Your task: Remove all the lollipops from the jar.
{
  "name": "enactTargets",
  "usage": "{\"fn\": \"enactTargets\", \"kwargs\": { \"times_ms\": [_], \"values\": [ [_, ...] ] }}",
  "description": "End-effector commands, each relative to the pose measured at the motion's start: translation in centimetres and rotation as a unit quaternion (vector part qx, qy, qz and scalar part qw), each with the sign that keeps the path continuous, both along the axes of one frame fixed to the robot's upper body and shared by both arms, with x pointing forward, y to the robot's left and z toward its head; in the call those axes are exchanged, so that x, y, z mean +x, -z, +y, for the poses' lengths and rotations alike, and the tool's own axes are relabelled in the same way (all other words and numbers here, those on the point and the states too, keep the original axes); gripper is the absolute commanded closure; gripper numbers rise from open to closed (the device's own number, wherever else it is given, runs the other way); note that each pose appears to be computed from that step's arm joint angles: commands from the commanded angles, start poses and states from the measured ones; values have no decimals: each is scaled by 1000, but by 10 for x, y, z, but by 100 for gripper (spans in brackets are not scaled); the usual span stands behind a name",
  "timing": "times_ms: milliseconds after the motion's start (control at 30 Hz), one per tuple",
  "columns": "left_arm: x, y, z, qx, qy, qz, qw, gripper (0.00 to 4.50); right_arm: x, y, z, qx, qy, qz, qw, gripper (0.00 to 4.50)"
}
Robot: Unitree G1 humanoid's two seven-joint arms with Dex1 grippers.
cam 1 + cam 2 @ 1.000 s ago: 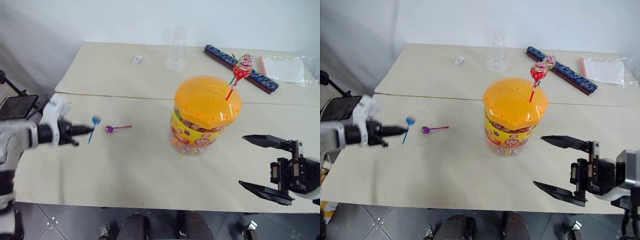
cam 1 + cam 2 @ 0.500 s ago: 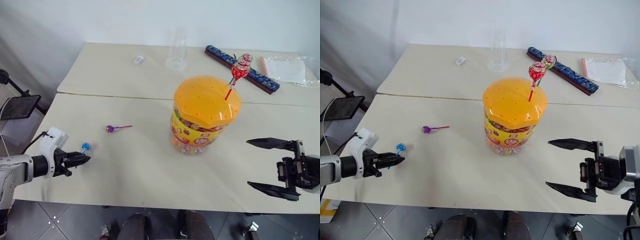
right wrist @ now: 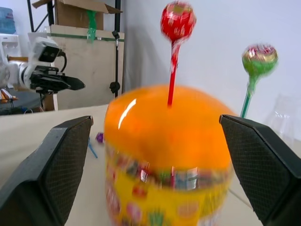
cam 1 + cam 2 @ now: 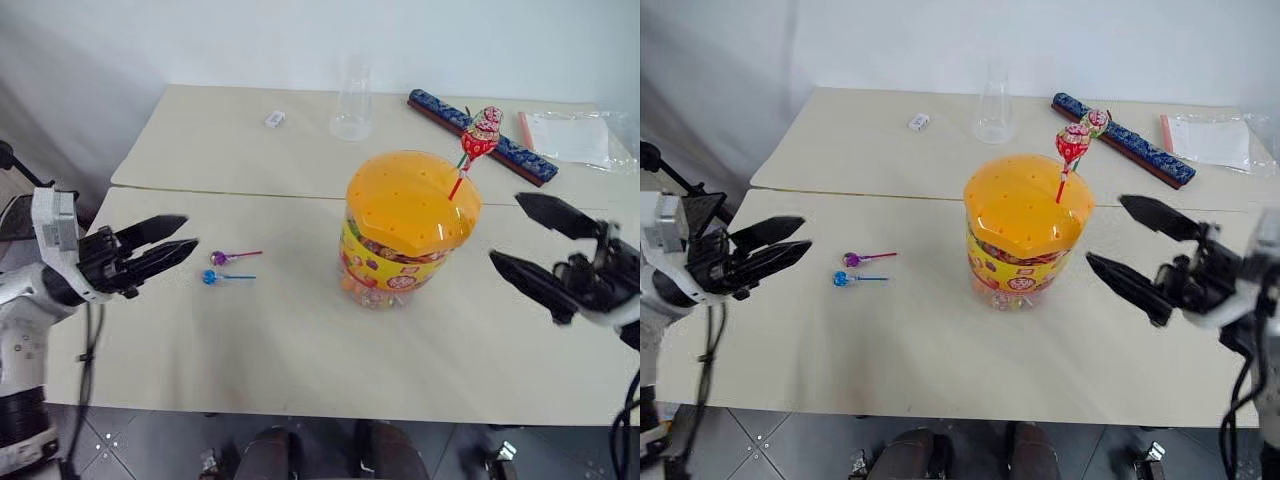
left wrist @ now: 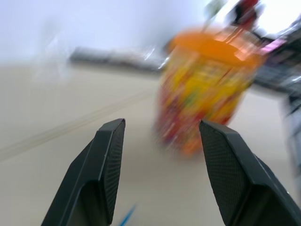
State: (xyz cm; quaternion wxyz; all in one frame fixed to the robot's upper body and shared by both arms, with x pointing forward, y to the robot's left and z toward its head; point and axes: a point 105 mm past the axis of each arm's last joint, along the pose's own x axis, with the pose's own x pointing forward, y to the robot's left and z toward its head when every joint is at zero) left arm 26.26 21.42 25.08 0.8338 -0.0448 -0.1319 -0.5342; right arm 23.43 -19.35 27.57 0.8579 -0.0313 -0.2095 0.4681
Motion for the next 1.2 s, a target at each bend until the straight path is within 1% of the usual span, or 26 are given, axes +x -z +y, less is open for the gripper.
{"fn": "enactTargets", "kwargs": {
  "times_ms": [33,100,167,233,300,400,533,600,733,900,1000,1133,1167,1200],
  "values": [
    [-9,-20,-23,-50,65,-12,997,185,5,-19,5,29,5,3,1000,0],
    [-9,-28,-37,-73,100,-22,992,185,12,-29,-5,48,24,9,998,0],
    [-9,-32,-43,-88,116,-26,989,185,16,-31,-16,57,39,18,997,0],
    [-10,-34,-47,-94,122,-30,988,185,21,-31,-23,62,52,31,996,0],
    [-10,-35,-49,-105,129,-29,986,185,33,-29,-26,59,74,43,995,0],
    [-7,-29,-49,-101,124,-22,987,185,50,-25,-24,43,102,61,992,0],
    [-6,-22,-51,-109,125,-13,986,185,61,-28,-7,45,72,54,995,0],
    [-6,-20,-54,-112,127,-12,985,185,65,-22,-1,27,59,68,996,0],
    [-6,-21,-64,-124,144,-18,982,185,77,-22,1,38,68,76,994,0],
    [-7,-24,-68,-135,149,-26,979,185,80,-27,7,43,45,75,995,0],
    [-5,-23,-69,-138,149,-28,979,182,83,-28,12,43,37,82,995,51],
    [-5,-24,-71,-140,150,-34,978,182,85,-26,13,38,34,86,995,194],
    [-5,-24,-72,-141,151,-35,978,182,85,-27,14,38,34,85,995,222],
    [-5,-24,-72,-141,152,-36,978,182,85,-27,14,38,33,84,995,263]
  ]
}}
